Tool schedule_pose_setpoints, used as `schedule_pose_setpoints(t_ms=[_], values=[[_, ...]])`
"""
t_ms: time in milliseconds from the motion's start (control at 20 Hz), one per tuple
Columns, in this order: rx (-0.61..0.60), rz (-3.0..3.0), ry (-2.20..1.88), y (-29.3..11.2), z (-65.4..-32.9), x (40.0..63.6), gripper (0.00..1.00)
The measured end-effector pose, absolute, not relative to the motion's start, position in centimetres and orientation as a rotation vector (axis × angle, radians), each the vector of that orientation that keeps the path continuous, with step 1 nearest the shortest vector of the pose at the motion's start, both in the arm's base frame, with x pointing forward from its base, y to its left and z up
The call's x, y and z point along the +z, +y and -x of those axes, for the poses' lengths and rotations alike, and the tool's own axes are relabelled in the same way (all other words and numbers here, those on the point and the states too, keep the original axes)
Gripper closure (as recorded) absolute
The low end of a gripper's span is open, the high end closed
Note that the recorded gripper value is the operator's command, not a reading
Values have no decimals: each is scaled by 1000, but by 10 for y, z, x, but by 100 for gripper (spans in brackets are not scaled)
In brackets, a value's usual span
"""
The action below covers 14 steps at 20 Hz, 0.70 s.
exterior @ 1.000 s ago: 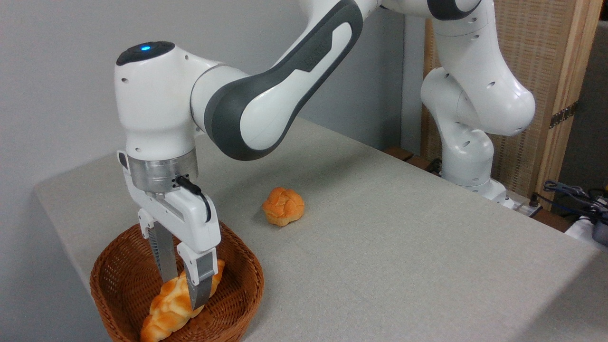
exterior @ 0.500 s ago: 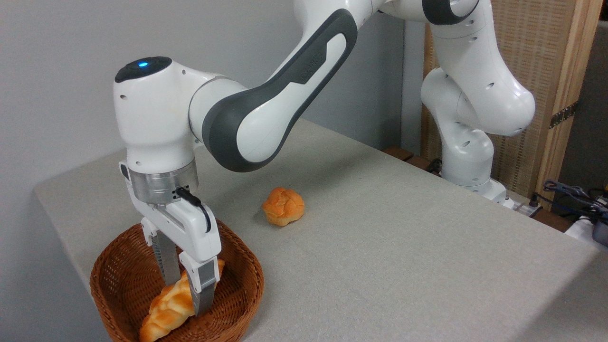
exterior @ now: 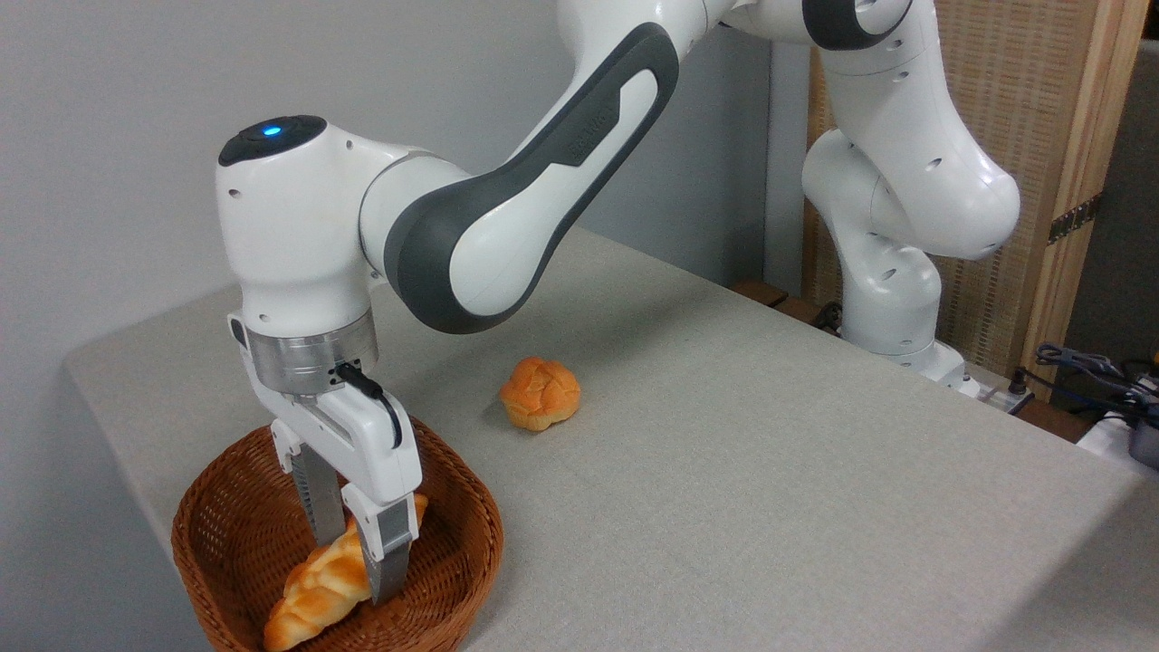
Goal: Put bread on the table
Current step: 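Lower the gripper onto the braided roll and close on it, then lift the braided roll out of the basket and carry it beside the orange bun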
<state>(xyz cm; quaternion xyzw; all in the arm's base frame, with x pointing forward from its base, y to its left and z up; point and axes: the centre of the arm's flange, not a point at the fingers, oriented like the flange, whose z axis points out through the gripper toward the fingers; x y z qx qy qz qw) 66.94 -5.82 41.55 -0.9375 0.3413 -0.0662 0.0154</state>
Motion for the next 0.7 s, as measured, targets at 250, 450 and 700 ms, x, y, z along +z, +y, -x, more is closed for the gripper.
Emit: schedule_pose_setpoints(t_ms=[250, 450, 700], values=[[-207, 2916, 1068, -61, -669, 416, 98], [-207, 2916, 1069, -61, -669, 415, 98], [-221, 2928, 1061, -61, -670, 420, 98]])
